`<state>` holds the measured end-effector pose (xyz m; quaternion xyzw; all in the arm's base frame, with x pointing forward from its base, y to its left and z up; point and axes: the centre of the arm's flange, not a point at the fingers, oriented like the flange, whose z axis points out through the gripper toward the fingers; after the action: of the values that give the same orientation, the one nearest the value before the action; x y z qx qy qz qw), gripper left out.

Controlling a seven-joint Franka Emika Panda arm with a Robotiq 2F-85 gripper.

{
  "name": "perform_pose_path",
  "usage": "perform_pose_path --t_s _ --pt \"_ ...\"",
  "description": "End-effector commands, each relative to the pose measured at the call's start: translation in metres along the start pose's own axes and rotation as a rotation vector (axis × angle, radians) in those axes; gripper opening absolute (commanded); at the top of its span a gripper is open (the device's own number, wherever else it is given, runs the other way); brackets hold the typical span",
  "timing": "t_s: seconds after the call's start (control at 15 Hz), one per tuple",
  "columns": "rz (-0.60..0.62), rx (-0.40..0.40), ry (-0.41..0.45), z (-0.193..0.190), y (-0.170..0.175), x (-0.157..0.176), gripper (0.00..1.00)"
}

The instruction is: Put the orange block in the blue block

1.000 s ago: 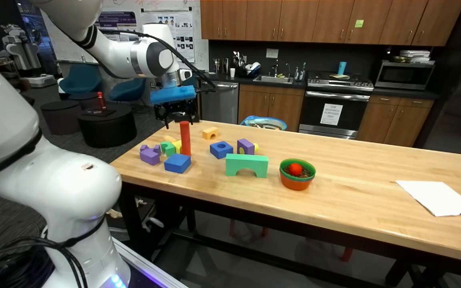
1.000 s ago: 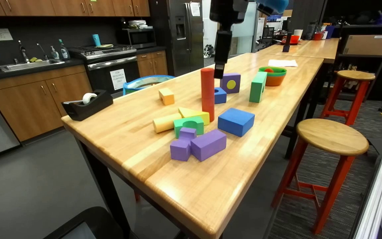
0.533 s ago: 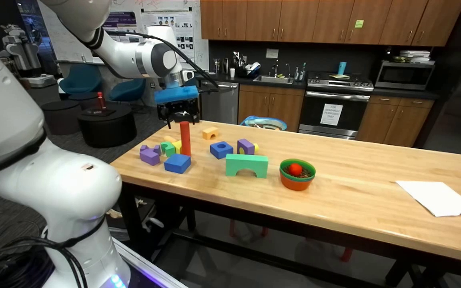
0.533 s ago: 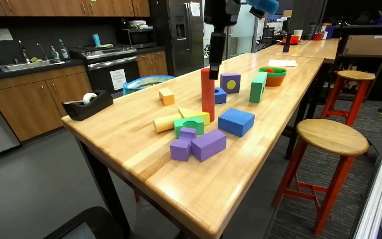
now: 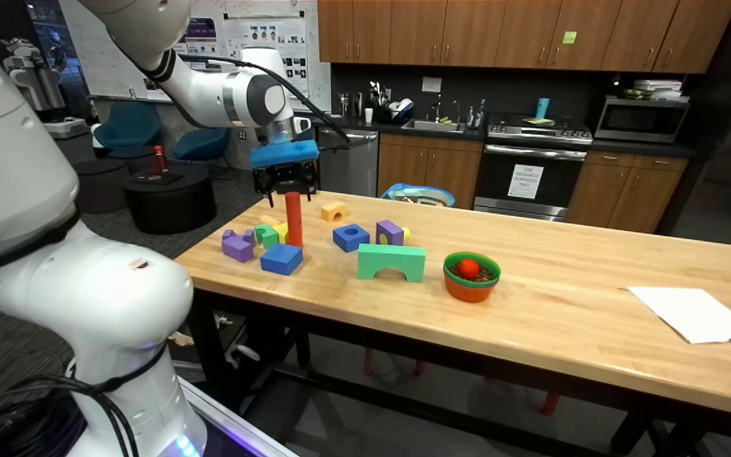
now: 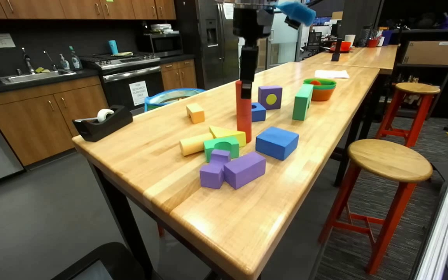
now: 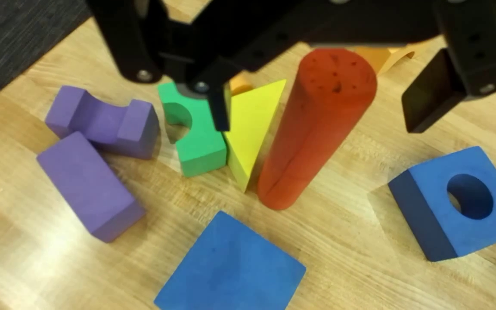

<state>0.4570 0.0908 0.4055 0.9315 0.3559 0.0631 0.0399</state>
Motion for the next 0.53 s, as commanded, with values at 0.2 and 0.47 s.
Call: perform_pose_path --t_s 0.2,0.47 --pt "-0.006 0.032 0.008 0.0002 0.0094 0.0092 1.0" --pt "-0.005 0.047 0.015 0.0015 0.0103 0.0118 0.98"
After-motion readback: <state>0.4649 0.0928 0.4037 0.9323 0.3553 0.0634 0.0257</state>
